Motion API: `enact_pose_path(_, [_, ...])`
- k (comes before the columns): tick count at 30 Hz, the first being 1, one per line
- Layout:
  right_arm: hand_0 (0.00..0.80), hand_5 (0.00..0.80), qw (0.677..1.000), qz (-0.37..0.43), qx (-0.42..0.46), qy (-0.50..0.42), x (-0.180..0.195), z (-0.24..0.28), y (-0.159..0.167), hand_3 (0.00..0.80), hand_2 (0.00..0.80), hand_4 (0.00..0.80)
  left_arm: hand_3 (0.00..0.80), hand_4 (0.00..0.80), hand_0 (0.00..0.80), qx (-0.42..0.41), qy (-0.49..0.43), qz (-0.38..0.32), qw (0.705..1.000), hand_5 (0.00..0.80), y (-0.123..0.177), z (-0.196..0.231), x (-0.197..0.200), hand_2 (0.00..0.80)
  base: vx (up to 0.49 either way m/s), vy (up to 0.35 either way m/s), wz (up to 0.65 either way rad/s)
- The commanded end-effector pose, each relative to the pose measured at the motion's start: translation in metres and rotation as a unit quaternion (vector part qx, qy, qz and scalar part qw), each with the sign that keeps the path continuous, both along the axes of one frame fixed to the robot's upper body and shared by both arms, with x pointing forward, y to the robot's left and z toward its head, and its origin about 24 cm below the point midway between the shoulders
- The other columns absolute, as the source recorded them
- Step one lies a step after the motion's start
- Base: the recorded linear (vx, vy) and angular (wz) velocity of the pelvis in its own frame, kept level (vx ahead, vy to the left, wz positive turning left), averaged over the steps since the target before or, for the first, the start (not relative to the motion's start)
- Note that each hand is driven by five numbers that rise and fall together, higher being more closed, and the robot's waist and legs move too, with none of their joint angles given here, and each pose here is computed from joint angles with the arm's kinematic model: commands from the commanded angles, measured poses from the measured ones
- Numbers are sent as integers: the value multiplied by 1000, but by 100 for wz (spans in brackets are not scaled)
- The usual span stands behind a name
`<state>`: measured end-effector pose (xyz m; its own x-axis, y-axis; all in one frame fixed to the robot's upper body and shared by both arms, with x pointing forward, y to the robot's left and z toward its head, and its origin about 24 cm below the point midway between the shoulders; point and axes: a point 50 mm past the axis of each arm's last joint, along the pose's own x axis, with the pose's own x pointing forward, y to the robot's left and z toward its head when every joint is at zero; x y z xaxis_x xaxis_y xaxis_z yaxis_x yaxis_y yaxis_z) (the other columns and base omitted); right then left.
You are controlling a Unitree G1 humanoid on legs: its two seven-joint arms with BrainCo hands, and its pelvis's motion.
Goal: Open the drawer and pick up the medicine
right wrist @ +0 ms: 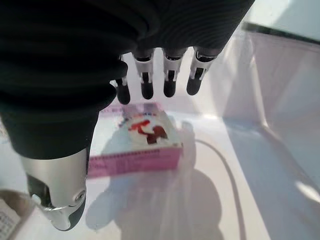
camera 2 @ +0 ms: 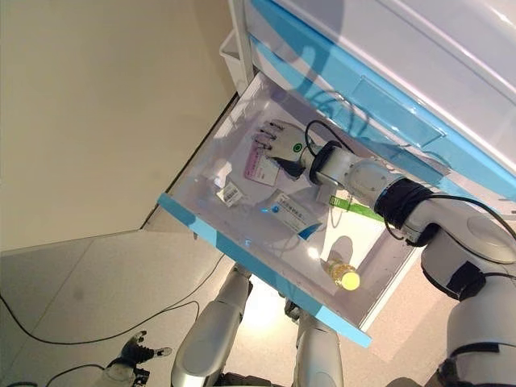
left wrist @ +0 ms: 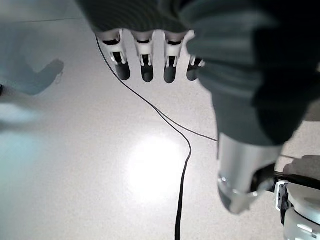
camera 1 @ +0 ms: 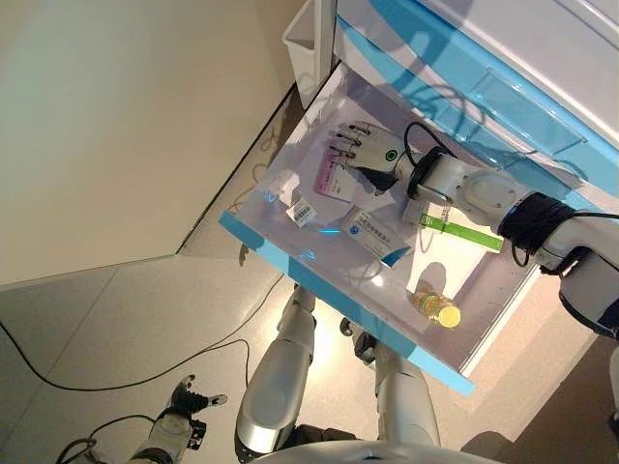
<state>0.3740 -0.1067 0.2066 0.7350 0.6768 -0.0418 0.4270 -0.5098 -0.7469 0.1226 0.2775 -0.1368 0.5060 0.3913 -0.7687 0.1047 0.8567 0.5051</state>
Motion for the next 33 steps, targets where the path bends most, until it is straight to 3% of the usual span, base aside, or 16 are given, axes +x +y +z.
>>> enact_pose_path(1, [0, 0, 998, 29, 12, -45, -5, 38, 5, 0, 0, 0, 0, 0, 0, 31, 45, 15, 998, 0, 15, -3, -22, 0, 0, 0, 0])
enact_pose_path(16, [0, 0, 997, 62, 8, -49, -14, 52, 17, 0, 0, 0, 0, 0, 0, 38, 48, 18, 998, 0, 21, -1, -24, 0, 0, 0, 0])
enact_pose_path(33, [0, 0, 999, 38, 26, -23, -5, 33, 14, 0, 0, 0, 0, 0, 0, 37, 45, 15, 998, 0, 18, -1, -23, 0, 1, 0, 0])
